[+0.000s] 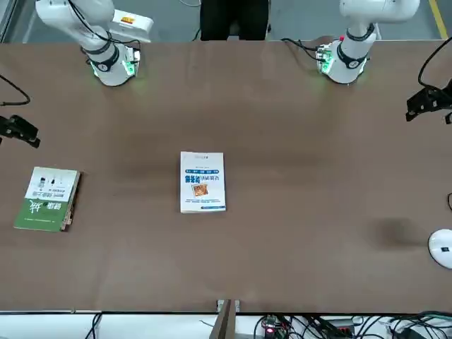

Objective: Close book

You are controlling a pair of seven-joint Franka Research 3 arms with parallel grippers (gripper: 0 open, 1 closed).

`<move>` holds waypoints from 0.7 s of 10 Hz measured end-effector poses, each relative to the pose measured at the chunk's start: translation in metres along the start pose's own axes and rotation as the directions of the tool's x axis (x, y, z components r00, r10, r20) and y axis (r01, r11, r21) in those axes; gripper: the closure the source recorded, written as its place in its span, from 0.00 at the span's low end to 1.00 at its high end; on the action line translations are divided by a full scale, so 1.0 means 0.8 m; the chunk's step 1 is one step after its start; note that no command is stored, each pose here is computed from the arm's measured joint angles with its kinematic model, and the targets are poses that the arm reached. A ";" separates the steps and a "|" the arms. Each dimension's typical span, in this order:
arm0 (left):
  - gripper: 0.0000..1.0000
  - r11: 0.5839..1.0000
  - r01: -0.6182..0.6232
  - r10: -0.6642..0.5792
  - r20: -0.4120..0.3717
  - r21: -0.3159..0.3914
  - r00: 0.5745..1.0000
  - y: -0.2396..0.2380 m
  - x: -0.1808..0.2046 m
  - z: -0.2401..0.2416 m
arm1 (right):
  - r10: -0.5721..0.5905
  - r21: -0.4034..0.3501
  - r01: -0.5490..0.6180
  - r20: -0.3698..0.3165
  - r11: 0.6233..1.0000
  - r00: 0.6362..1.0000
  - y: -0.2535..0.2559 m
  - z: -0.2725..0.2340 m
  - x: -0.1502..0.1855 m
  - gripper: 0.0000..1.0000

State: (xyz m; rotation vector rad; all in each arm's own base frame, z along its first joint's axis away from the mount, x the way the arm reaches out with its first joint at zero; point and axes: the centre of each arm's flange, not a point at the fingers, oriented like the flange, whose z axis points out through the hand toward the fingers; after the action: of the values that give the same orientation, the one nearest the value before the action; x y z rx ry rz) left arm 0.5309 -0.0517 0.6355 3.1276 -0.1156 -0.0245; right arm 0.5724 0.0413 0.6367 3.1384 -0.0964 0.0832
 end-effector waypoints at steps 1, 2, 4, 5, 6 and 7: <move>0.00 1.000 0.012 -0.012 -0.005 0.000 1.000 0.000 0.001 -0.002 | 0.000 0.000 0.000 -0.001 1.000 1.000 0.000 0.000 0.000 0.00; 0.00 1.000 0.023 -0.023 -0.008 0.000 1.000 0.000 0.001 -0.004 | -0.001 0.000 0.001 -0.001 1.000 1.000 -0.001 0.000 0.000 0.00; 0.00 0.999 0.033 -0.033 -0.013 -0.001 0.999 0.000 0.002 -0.006 | -0.002 0.000 0.002 -0.002 1.000 1.000 -0.002 0.000 0.000 0.00; 0.00 0.999 0.039 -0.039 -0.014 -0.001 0.999 0.000 0.002 -0.007 | -0.002 0.001 0.002 -0.002 1.000 1.000 -0.002 -0.001 0.000 0.00; 0.00 0.999 0.042 -0.042 -0.015 -0.001 0.999 0.000 0.002 -0.007 | -0.002 0.001 0.002 -0.004 1.000 1.000 -0.002 -0.001 0.000 0.00; 0.00 0.999 0.047 -0.047 -0.015 -0.001 0.999 0.000 0.003 -0.007 | -0.002 0.001 0.002 -0.004 1.000 1.000 -0.002 -0.001 0.000 0.00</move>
State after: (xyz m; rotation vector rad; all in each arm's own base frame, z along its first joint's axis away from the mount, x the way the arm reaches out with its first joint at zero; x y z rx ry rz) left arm 0.5331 -0.0520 0.6413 3.1287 -0.0426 -0.0015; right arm 0.5725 0.0431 0.6373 3.1390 -0.0939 0.0894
